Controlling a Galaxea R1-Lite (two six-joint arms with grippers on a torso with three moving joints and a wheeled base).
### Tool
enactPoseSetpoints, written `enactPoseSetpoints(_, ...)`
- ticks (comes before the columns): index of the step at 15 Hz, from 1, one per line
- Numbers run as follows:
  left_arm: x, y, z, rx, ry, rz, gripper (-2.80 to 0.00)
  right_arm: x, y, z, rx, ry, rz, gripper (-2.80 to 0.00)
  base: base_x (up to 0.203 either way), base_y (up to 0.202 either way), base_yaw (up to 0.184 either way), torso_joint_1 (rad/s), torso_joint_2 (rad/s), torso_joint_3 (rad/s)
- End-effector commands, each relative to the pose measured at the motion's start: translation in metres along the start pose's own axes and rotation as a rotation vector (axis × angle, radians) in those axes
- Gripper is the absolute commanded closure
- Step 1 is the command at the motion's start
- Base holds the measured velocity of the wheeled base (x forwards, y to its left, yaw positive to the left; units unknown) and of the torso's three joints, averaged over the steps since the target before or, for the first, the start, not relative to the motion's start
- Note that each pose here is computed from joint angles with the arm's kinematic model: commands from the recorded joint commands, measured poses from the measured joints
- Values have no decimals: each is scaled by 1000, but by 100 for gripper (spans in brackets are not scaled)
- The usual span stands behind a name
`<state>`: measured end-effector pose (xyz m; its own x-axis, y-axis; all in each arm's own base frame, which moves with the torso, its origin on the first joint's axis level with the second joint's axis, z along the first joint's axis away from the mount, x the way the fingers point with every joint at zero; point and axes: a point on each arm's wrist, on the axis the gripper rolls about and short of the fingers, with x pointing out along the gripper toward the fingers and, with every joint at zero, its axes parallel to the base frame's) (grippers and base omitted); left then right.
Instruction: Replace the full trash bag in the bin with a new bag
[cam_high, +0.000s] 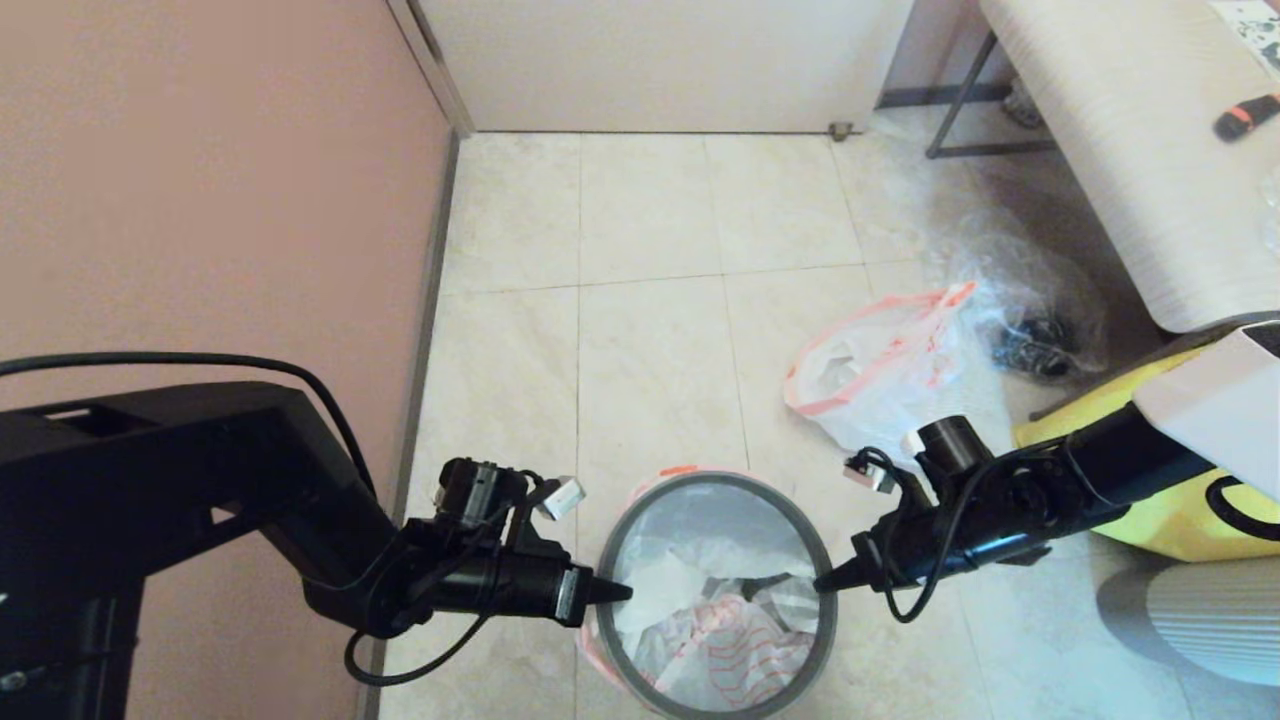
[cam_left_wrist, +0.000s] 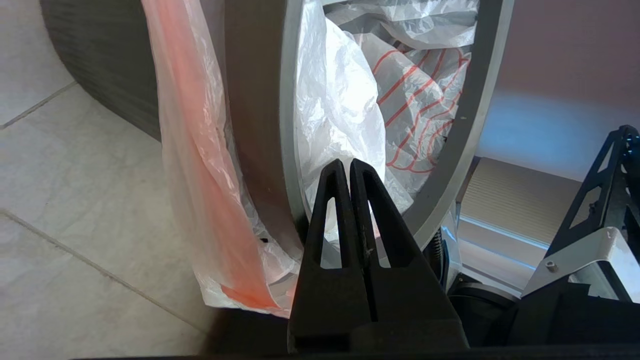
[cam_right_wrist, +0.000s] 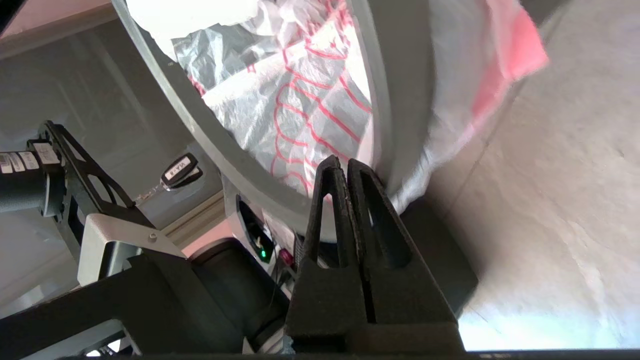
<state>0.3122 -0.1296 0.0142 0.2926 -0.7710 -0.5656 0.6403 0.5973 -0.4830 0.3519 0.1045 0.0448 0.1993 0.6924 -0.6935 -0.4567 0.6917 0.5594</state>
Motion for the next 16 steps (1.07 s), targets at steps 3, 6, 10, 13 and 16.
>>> enactPoseSetpoints(3, -17, -20, 12, 49, -49, -16, 0, -30, 34, 0, -39, -19, 19, 0, 0, 0, 0, 0, 0, 0)
enactPoseSetpoints(6, -49, -59, 21, 127, -117, -42, 0, -68, 70, -10, -58, -24, 22, 0, 0, 0, 0, 0, 0, 0)
enactPoseSetpoints(10, -95, -115, 27, 194, -175, 24, 0, -116, 104, -30, -74, -52, -119, 0, 0, 0, 0, 0, 0, 0)
enactPoseSetpoints(13, -141, -148, 25, 206, -278, 141, 0, -158, 132, -51, -109, -132, -195, 0, 0, 0, 0, 0, 0, 0)
enactPoseSetpoints(16, -200, -180, 12, 228, -444, 297, 0, -201, 168, -83, -179, -214, -286, 0, 0, 0, 0, 0, 0, 0)
